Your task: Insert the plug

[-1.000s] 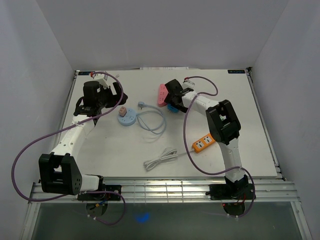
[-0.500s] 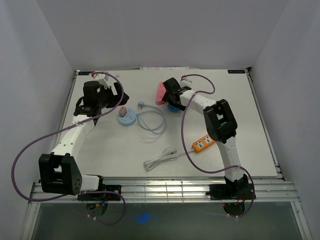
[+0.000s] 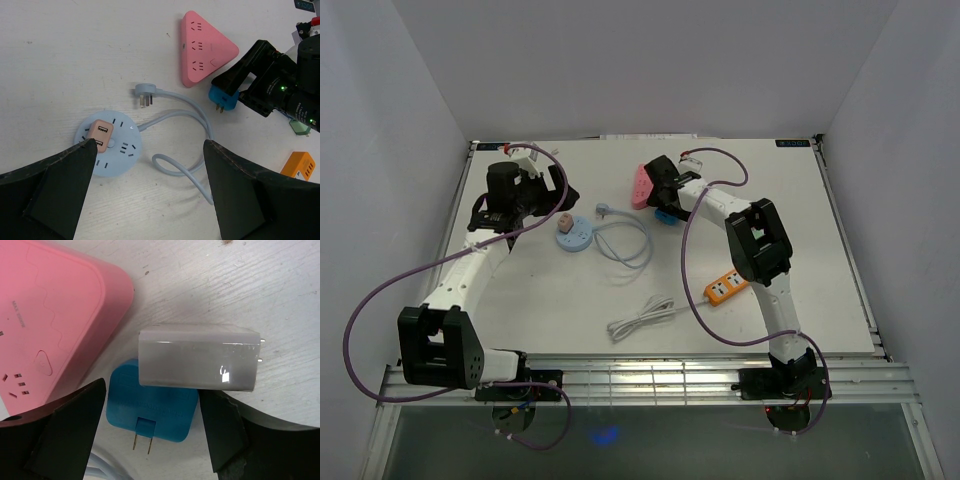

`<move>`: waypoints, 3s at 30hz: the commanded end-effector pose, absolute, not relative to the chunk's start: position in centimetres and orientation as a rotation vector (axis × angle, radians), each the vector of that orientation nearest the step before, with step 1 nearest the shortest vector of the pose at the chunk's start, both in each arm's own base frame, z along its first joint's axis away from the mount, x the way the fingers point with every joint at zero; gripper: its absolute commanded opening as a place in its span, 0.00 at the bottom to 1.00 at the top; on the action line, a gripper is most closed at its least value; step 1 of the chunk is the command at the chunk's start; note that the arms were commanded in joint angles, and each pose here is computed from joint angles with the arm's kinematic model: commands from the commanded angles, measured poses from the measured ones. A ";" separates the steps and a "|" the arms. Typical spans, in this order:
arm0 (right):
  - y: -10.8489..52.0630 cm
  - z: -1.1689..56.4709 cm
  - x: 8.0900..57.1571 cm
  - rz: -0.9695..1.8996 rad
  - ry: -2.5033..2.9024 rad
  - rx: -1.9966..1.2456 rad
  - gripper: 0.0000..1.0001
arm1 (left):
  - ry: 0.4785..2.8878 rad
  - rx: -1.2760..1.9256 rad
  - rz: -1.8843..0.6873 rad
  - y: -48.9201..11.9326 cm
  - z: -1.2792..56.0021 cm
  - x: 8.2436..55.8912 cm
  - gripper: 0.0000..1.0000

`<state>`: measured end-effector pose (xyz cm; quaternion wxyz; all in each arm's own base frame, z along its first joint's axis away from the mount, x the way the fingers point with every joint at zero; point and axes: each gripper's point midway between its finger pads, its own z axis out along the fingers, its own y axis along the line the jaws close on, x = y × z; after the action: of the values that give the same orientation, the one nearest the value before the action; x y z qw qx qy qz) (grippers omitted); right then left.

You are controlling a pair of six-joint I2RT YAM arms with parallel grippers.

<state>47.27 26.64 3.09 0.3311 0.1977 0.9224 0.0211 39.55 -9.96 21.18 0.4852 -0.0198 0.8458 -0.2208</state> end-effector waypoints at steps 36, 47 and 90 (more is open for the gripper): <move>28.5 11.8 38.2 0.561 2.053 -0.392 0.52 | 2.002 0.099 -0.901 -14.7 22.7 38.2 0.98; 33.1 14.9 32.8 0.810 1.807 -0.735 0.52 | 2.098 0.334 -1.198 -21.2 19.8 36.0 0.96; 36.3 17.6 29.5 0.696 1.612 -0.968 0.47 | 2.388 0.417 -1.664 -27.6 14.8 30.0 0.61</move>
<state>28.70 35.34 15.37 0.5120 -0.4072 0.6979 0.2915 30.25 -27.08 13.29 0.1040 0.1213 0.8244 -0.5430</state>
